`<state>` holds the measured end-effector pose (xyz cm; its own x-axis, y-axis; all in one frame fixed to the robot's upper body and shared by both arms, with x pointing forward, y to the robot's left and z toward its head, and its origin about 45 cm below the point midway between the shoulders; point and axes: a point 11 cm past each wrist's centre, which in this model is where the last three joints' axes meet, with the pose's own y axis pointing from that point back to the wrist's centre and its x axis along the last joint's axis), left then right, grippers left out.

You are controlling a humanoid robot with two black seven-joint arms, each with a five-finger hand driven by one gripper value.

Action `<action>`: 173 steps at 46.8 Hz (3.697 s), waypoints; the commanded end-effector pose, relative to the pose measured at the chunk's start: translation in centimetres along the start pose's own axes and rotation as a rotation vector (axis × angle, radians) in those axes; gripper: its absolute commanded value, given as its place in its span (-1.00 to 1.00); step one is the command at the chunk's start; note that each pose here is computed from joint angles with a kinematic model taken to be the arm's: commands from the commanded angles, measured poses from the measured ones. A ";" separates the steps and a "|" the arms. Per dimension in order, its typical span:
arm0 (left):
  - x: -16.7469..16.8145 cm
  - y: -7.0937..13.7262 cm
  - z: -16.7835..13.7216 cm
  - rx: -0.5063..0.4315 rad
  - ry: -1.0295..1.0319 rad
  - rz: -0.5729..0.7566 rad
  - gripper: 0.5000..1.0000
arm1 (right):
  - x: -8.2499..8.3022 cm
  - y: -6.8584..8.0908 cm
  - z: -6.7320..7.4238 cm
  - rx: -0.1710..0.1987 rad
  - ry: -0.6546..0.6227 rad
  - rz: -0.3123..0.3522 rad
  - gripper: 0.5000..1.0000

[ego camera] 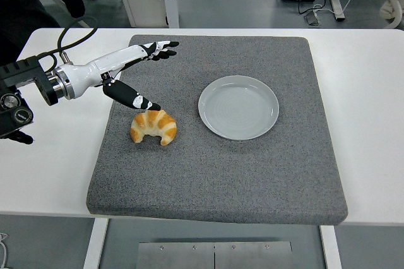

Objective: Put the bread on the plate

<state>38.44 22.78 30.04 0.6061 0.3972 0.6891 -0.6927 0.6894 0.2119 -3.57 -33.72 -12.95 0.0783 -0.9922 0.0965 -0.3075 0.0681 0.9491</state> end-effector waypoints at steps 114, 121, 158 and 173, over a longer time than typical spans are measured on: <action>-7.2 -0.6 -5.8 0.086 -0.294 -0.022 0.40 | 0.0 0.0 0.0 0.000 0.000 -0.001 1.00; -7.4 -0.6 -5.7 0.071 -0.318 -0.033 0.20 | 0.0 0.0 0.0 0.000 0.000 -0.001 1.00; -7.6 -0.7 -6.0 0.061 -0.344 -0.048 -0.43 | 0.0 0.0 0.0 0.000 0.000 0.001 1.00; -4.2 -1.4 -4.4 0.038 -0.361 0.025 -0.51 | 0.0 0.0 0.0 0.000 0.000 0.001 1.00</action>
<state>38.08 22.90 22.96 0.4327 0.1586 0.8875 -0.7177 0.6564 0.2326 -3.58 -33.72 -12.95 0.0783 -0.9923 0.0965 -0.3073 0.0681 0.9492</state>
